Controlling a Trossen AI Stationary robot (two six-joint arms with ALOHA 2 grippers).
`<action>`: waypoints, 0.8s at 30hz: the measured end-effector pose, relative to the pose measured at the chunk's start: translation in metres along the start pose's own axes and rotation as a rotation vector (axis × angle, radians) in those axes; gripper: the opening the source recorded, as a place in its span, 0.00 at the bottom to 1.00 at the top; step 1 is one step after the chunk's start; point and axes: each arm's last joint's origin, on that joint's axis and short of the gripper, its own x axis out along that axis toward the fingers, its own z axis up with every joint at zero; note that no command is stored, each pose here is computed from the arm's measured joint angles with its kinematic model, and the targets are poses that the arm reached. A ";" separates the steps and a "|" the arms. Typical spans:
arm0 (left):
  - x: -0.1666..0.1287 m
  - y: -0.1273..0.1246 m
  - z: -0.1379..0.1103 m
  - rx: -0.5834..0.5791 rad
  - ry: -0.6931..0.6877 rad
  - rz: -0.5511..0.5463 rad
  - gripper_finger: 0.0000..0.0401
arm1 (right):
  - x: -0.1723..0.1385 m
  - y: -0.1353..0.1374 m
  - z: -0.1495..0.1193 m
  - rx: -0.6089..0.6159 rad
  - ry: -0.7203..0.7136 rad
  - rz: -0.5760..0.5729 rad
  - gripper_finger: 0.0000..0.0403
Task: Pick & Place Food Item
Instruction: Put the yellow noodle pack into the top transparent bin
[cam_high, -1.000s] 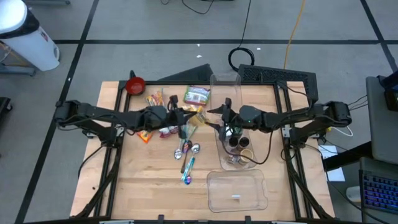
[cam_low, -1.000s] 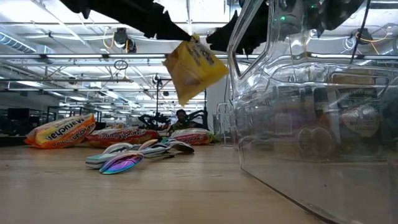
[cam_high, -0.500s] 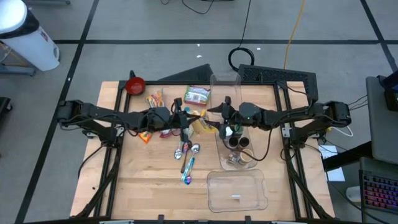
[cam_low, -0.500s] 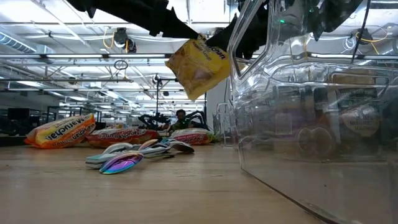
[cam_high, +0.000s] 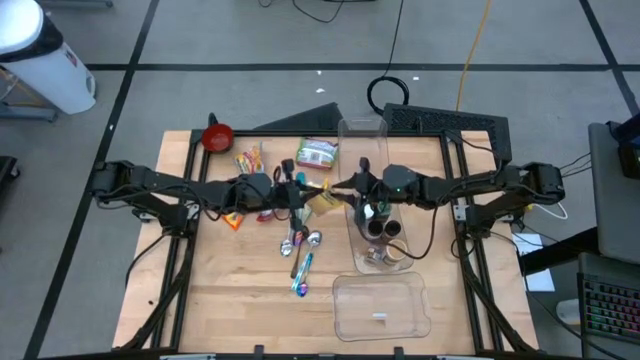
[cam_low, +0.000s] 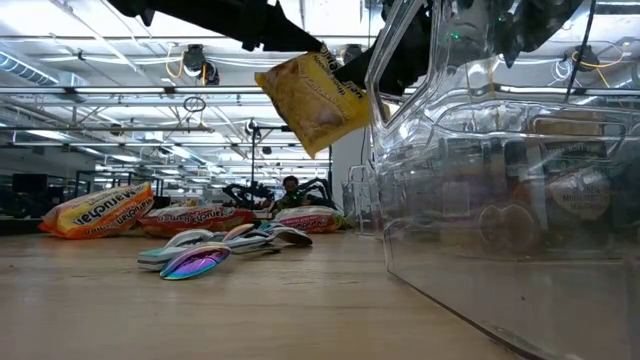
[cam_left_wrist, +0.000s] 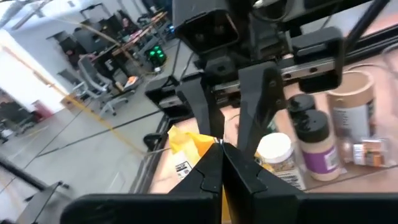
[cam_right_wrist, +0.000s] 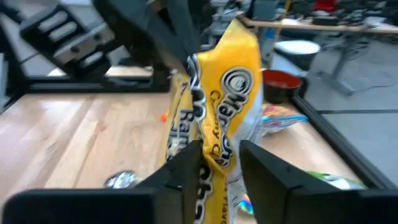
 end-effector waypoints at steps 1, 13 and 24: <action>0.000 0.000 0.000 0.001 -0.006 -0.011 0.01 | 0.000 0.000 0.000 -0.006 0.001 0.013 0.21; 0.000 -0.001 0.002 -0.059 -0.023 -0.031 0.05 | -0.007 -0.003 0.006 -0.095 -0.020 0.044 0.00; -0.022 0.015 0.016 -0.165 -0.047 0.058 0.21 | -0.052 -0.066 0.026 -0.097 -0.015 -0.160 0.00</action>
